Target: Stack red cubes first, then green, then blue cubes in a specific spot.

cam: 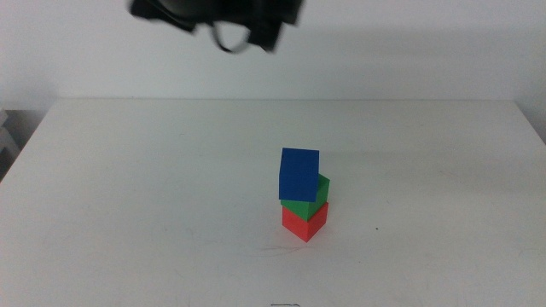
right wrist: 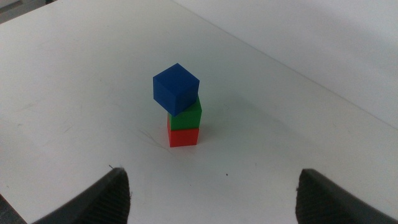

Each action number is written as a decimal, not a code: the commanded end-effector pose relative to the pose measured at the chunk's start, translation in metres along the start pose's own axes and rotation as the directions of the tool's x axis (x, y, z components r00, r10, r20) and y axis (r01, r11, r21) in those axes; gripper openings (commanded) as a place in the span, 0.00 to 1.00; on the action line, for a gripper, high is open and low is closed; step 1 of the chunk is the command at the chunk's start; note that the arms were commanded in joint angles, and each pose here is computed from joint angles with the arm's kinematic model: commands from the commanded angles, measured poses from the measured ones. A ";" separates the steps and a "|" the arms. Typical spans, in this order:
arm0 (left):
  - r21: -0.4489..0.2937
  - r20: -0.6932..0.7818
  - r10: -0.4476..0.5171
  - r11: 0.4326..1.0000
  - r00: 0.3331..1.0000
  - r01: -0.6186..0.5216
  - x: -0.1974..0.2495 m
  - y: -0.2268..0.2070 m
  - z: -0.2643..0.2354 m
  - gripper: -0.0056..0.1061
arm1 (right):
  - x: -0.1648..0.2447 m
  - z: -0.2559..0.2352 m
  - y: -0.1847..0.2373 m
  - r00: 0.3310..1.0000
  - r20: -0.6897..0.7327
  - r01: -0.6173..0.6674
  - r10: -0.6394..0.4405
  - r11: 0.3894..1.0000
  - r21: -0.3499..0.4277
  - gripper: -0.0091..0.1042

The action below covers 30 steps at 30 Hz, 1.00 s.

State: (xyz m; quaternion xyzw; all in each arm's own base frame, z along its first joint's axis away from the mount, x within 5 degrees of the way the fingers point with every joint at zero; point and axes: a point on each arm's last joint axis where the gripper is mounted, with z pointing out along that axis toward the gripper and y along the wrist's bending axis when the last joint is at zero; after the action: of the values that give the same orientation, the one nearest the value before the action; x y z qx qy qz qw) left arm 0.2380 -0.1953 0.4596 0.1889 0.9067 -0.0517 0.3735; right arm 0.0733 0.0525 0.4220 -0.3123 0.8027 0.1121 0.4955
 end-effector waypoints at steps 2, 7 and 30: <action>-0.049 0.081 0.068 0.997 0.994 -0.064 0.005 0.023 -0.052 0.88 | -0.011 -0.004 -0.003 0.996 0.086 0.017 -0.019 1.000 0.025 0.91; -0.125 0.136 0.056 0.991 0.989 -0.039 0.020 0.050 -0.082 0.88 | -0.011 -0.004 -0.003 0.996 0.085 0.017 -0.020 1.000 0.025 0.91; -0.317 0.349 -0.250 0.875 0.903 0.365 0.197 0.121 -0.151 0.88 | -0.011 -0.007 -0.004 0.995 0.093 0.021 -0.025 0.999 0.036 0.91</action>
State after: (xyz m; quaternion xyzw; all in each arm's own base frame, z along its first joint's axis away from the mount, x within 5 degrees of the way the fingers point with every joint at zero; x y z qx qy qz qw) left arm 0.0548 0.0123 0.4263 -0.0473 0.8719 0.0366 0.4860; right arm 0.0732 0.0510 0.4225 -0.3117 0.8013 0.1075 0.4992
